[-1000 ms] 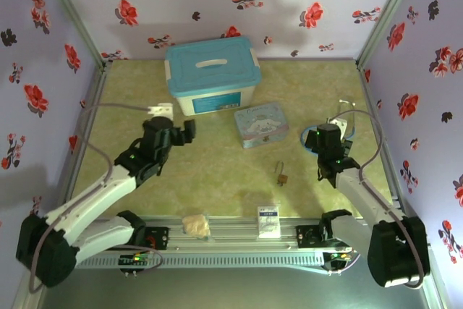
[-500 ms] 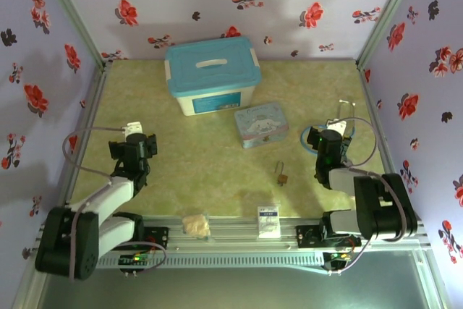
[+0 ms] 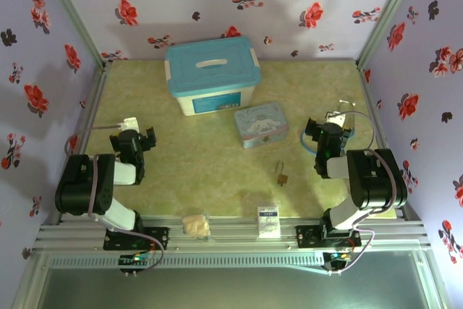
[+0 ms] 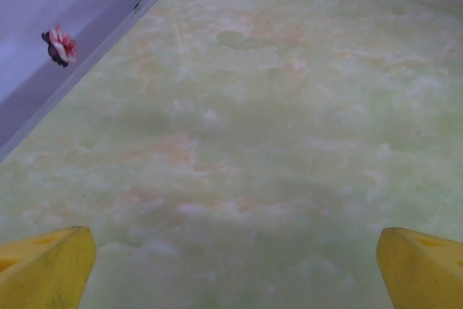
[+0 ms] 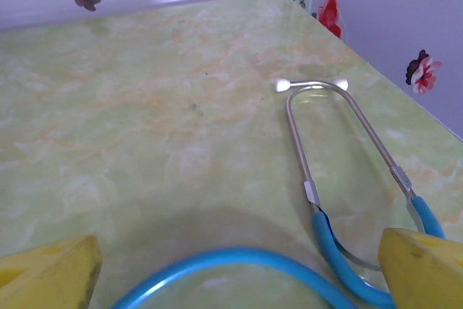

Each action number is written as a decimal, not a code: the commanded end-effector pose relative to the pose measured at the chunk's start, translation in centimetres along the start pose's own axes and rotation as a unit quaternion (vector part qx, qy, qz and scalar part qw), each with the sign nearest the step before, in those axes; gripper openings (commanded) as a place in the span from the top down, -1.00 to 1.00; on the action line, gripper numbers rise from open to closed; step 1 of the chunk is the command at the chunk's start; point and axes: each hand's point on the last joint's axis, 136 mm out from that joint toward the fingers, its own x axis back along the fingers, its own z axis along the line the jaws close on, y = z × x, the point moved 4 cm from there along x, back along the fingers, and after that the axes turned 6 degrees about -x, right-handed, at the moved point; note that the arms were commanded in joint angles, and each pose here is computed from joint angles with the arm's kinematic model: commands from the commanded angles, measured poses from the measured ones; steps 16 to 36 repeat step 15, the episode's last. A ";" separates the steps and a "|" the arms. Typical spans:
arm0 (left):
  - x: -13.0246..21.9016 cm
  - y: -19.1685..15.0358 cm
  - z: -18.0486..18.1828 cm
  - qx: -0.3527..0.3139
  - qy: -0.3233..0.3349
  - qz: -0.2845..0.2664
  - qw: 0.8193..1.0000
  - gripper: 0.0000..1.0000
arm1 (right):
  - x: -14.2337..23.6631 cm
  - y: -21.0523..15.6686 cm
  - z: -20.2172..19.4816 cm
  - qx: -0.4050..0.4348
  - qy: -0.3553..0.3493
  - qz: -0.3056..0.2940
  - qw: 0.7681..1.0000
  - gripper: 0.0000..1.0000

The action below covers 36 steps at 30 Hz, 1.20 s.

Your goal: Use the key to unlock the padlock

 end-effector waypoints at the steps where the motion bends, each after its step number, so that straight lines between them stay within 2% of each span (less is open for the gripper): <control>1: -0.6 2.5 -0.1 0.004 -0.007 -0.037 0.999 -0.99 | -0.2 0.5 0.2 -0.002 0.009 -0.003 1.000 -0.99; 36: -0.6 2.5 0.1 0.007 0.001 -0.038 0.999 -0.99 | -0.2 0.4 0.3 0.000 0.017 -0.001 1.000 -0.99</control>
